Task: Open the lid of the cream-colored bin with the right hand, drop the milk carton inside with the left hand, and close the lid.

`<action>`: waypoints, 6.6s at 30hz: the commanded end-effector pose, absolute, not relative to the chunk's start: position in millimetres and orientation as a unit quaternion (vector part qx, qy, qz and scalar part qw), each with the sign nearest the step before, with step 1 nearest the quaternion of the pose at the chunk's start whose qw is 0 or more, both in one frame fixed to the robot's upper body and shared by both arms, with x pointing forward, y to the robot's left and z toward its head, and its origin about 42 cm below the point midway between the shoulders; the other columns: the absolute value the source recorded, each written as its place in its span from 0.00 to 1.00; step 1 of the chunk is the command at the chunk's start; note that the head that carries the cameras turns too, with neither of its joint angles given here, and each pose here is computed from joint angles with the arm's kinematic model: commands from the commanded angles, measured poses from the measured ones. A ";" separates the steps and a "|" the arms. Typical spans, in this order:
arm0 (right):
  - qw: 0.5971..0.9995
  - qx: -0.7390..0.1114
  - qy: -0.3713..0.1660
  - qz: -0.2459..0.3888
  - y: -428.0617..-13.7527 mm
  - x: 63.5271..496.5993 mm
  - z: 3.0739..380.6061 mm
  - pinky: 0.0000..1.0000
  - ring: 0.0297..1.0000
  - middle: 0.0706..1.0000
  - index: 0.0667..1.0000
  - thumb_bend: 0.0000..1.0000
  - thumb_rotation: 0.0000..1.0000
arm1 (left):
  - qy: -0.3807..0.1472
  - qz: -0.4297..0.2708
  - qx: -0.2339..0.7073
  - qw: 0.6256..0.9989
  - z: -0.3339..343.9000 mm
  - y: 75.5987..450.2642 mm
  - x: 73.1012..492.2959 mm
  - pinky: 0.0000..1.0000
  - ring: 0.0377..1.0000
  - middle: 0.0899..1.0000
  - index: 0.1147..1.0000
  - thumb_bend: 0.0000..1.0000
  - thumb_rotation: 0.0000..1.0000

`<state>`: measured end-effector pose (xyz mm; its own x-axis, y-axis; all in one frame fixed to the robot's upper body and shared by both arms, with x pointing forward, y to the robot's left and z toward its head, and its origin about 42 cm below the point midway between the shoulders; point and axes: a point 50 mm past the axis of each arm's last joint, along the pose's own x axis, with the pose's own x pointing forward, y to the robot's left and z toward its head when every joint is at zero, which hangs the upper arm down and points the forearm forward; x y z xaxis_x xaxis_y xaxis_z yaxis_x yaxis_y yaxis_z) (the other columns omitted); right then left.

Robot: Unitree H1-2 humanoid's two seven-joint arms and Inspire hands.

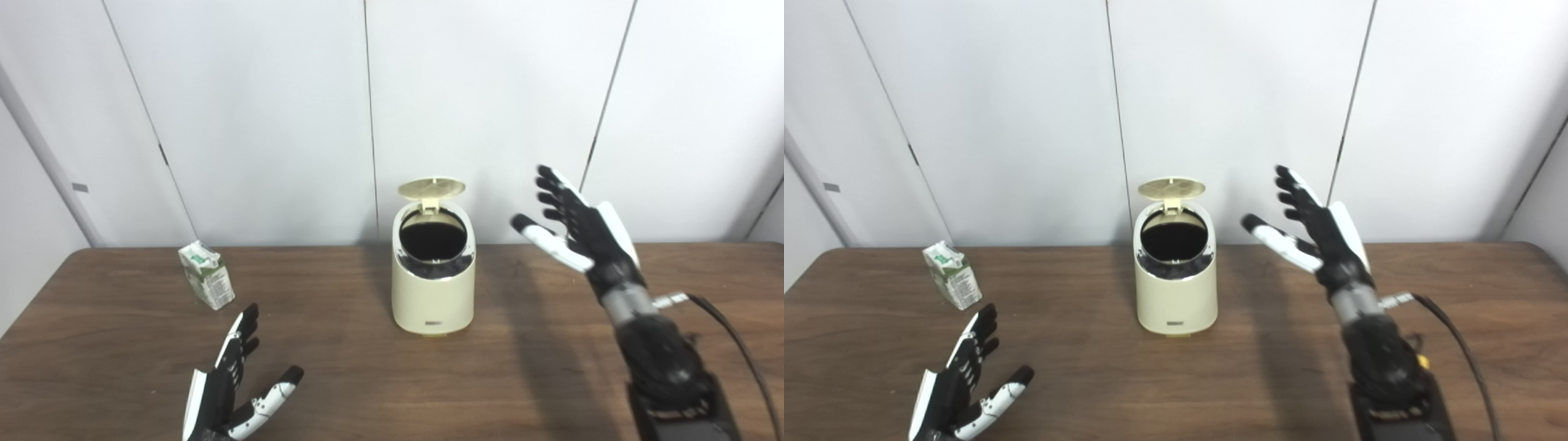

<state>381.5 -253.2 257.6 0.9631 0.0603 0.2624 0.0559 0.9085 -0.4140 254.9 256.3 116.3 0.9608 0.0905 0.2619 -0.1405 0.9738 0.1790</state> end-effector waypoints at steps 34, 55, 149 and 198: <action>0.993 -0.018 -0.119 -0.021 -282.7 276.4 182.8 0.78 0.91 0.93 0.90 0.42 0.68 | -0.109 0.113 0.094 0.983 127.6 258.7 239.6 0.81 0.84 0.84 0.87 0.55 0.47; 0.990 -0.084 -0.108 -0.027 -306.2 279.2 161.1 0.57 0.73 0.77 0.75 0.67 0.71 | -0.123 0.208 0.159 0.957 169.8 316.0 270.6 0.77 0.81 0.85 0.88 0.70 0.19; 0.986 -0.112 -0.117 -0.025 -287.0 279.5 162.6 0.53 0.71 0.75 0.74 0.82 0.82 | 0.067 0.136 0.401 0.903 243.8 379.1 464.1 0.58 0.66 0.71 0.76 0.82 0.17; 0.986 -0.121 -0.111 -0.029 -285.8 279.3 164.5 0.60 0.77 0.80 0.80 0.69 0.84 | -0.164 0.129 0.329 0.921 291.4 289.5 407.4 0.39 0.45 0.45 0.39 0.48 0.00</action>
<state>275.3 -288.4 146.8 0.9879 -0.0356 0.1511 0.0703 0.9704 -0.2309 407.2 293.5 257.6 0.9490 0.1525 0.2759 -0.2893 0.7689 0.5702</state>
